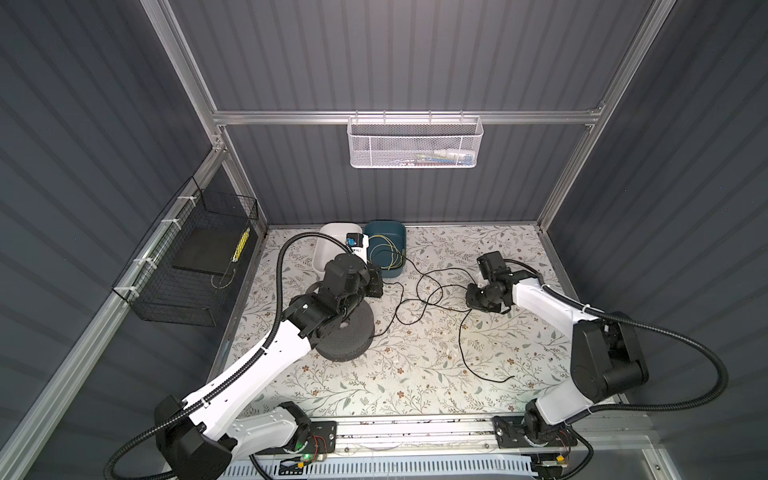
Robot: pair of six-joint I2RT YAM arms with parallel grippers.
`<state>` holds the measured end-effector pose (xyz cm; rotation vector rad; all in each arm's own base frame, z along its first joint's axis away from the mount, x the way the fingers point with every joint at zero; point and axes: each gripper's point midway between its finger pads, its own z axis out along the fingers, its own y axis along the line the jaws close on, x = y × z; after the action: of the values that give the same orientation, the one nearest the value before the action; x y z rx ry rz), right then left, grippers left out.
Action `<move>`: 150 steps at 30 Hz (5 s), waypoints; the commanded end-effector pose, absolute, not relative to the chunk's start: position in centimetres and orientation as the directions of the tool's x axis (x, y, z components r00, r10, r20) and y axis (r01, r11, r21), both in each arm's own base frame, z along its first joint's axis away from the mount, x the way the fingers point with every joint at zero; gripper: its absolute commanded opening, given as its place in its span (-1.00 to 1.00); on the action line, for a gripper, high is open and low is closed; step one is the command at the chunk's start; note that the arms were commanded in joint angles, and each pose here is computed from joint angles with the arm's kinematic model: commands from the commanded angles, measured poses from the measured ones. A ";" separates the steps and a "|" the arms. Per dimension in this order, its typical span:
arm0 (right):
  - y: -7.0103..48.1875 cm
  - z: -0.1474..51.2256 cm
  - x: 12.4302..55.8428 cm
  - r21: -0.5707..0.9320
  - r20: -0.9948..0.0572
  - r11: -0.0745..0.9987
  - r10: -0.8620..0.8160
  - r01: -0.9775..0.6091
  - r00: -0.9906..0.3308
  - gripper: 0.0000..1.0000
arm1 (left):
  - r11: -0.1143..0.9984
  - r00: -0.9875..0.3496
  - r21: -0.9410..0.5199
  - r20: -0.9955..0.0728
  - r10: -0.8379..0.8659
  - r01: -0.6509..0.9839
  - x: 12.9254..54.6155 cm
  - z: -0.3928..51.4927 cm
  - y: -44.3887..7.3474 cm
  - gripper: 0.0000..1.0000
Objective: Wrap the cables
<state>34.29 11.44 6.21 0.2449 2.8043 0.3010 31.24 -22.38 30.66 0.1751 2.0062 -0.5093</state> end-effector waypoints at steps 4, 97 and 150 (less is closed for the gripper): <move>11.2 2.7 34.3 0.200 -0.220 0.965 0.214 0.171 -0.952 -0.56 | 0.895 -0.440 -0.277 -0.892 -0.104 0.349 31.5 32.4 -22.4 -1.00; 19.4 27.9 35.8 0.799 -0.475 0.575 0.425 -0.176 -0.770 0.15 | 0.787 -0.510 -0.348 -0.859 -0.049 0.510 31.8 30.7 -27.8 -1.00; 29.3 21.8 29.6 0.461 -0.796 0.557 -0.084 -0.690 -0.600 -0.90 | 0.652 -0.579 -0.426 -0.815 0.024 0.627 32.4 33.3 -33.2 -0.75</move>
<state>30.10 29.04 21.24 -0.6399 2.0659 0.9874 31.70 -33.12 32.63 0.5178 2.0519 -0.9213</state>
